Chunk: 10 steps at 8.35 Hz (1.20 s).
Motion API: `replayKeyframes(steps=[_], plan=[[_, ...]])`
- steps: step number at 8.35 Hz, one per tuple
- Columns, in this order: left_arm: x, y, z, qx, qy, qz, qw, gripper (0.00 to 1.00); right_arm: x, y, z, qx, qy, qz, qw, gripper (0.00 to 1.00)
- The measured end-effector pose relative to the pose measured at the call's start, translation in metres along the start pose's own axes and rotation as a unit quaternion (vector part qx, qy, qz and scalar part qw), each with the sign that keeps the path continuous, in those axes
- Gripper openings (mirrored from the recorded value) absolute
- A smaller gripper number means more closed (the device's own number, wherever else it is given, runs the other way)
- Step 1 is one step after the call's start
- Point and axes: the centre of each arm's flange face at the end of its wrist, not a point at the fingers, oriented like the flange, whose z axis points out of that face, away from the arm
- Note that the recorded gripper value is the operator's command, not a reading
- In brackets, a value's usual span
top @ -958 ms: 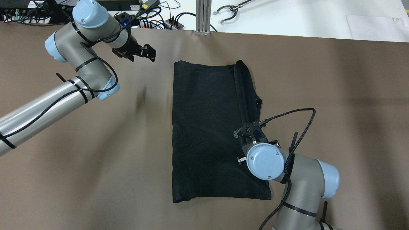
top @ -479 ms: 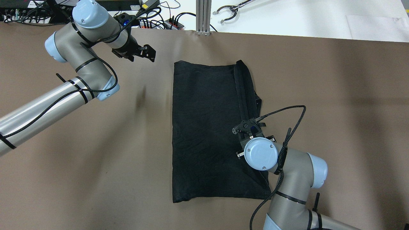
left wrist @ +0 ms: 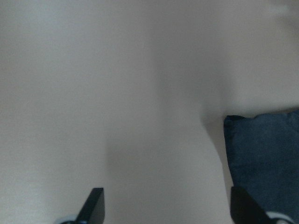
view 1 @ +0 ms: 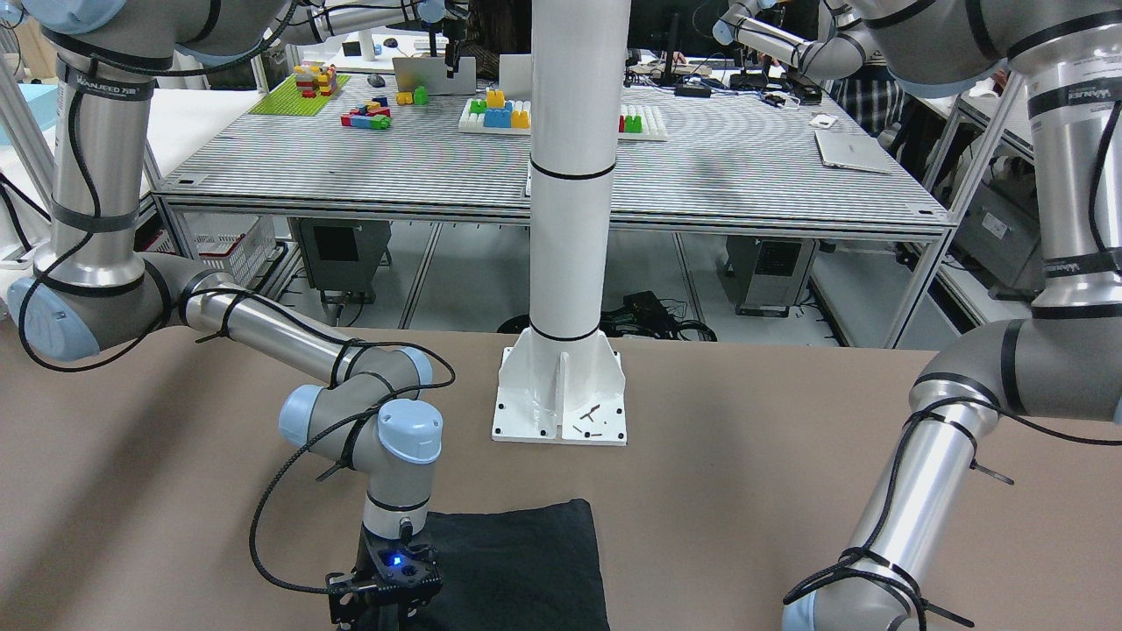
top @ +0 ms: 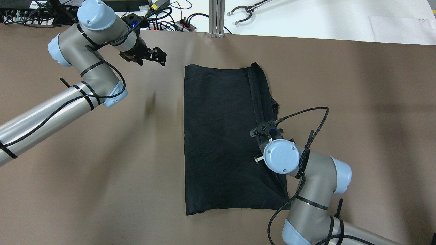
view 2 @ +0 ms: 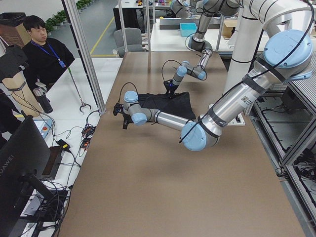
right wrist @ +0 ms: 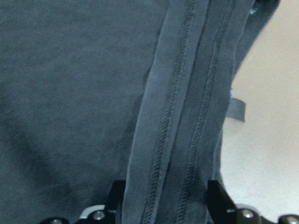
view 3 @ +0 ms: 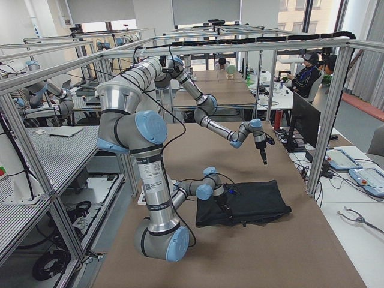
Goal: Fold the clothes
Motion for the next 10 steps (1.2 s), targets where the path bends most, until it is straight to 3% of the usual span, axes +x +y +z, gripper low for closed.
replayKeyframes(steps=[4, 6, 8, 10], plan=[[0.000, 0.000, 0.000, 0.004, -0.003, -0.001, 1.0000, 0.95, 0.080, -0.004, 0.018, -0.019, 0.013, -0.029, 0.9993, 0.68], [0.001, 0.000, 0.000, 0.005, -0.003, -0.001, 1.0000, 0.95, 0.095, 0.003, 0.022, -0.013, -0.004, -0.034, 0.9993, 0.68], [0.001, 0.000, 0.001, 0.004, -0.003, -0.001, 1.0000, 0.95, 0.090, -0.032, -0.001, -0.007, -0.026, -0.019, 0.9994, 0.70], [0.002, 0.000, 0.000, 0.004, -0.002, -0.002, 1.0000, 0.95, 0.075, -0.080, -0.032, -0.005, -0.027, -0.003, 0.9996, 0.83]])
